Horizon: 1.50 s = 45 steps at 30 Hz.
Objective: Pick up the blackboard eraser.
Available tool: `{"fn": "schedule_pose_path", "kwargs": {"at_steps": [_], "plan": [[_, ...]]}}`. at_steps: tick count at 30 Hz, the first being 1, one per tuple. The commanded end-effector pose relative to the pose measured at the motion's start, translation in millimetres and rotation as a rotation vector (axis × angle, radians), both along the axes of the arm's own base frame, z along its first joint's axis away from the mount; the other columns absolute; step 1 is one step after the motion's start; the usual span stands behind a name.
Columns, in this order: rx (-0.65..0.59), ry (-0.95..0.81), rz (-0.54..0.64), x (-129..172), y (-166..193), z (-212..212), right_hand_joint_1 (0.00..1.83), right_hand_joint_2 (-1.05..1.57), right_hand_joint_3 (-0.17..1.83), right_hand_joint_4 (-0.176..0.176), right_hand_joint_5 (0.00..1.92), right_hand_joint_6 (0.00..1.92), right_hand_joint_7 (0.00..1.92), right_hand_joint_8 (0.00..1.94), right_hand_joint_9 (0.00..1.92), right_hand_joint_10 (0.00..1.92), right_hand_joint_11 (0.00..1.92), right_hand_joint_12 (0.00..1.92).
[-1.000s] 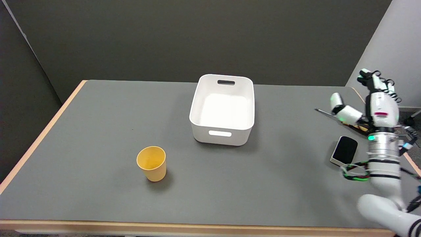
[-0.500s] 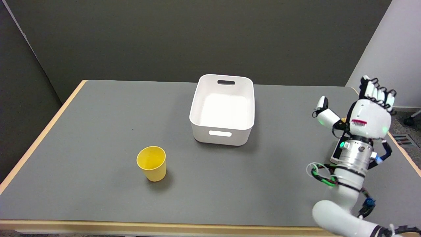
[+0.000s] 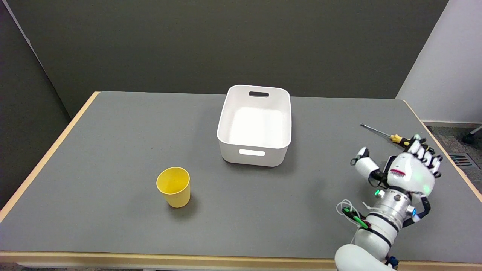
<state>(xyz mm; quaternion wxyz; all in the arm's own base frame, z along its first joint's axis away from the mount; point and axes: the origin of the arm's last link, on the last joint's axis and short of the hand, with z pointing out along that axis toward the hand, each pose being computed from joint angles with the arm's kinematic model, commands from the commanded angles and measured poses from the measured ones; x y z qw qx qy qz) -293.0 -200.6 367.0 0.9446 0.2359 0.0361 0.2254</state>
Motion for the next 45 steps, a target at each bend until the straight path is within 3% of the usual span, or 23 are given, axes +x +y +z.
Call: {"fn": "schedule_pose_path", "kwargs": {"at_steps": [1, 37, 39, 44, 45], "plan": [[-0.115, -0.202, -0.164, -34.0, -1.6, -10.4, 0.42, 0.66, 0.76, -0.165, 0.08, 0.31, 0.20, 0.49, 0.12, 0.88, 0.00, 0.90], [-0.112, -0.158, -0.152, -31.2, -8.7, -2.9, 0.42, 0.66, 0.77, -0.155, 0.10, 0.32, 0.22, 0.51, 0.14, 0.90, 0.00, 0.92], [-0.111, -0.170, -0.152, -30.6, -6.6, -7.4, 0.41, 0.61, 0.91, -0.157, 0.07, 0.39, 0.20, 0.57, 0.18, 0.84, 0.00, 0.97], [-0.092, -0.123, -0.122, -23.2, -10.0, -7.6, 0.50, 0.74, 0.80, -0.176, 0.13, 0.39, 0.28, 0.62, 0.25, 0.99, 0.02, 1.24], [-0.090, -0.114, -0.119, -22.5, -10.4, -7.0, 0.50, 0.74, 0.87, -0.176, 0.13, 0.41, 0.29, 0.65, 0.28, 0.99, 0.06, 1.28]]}}
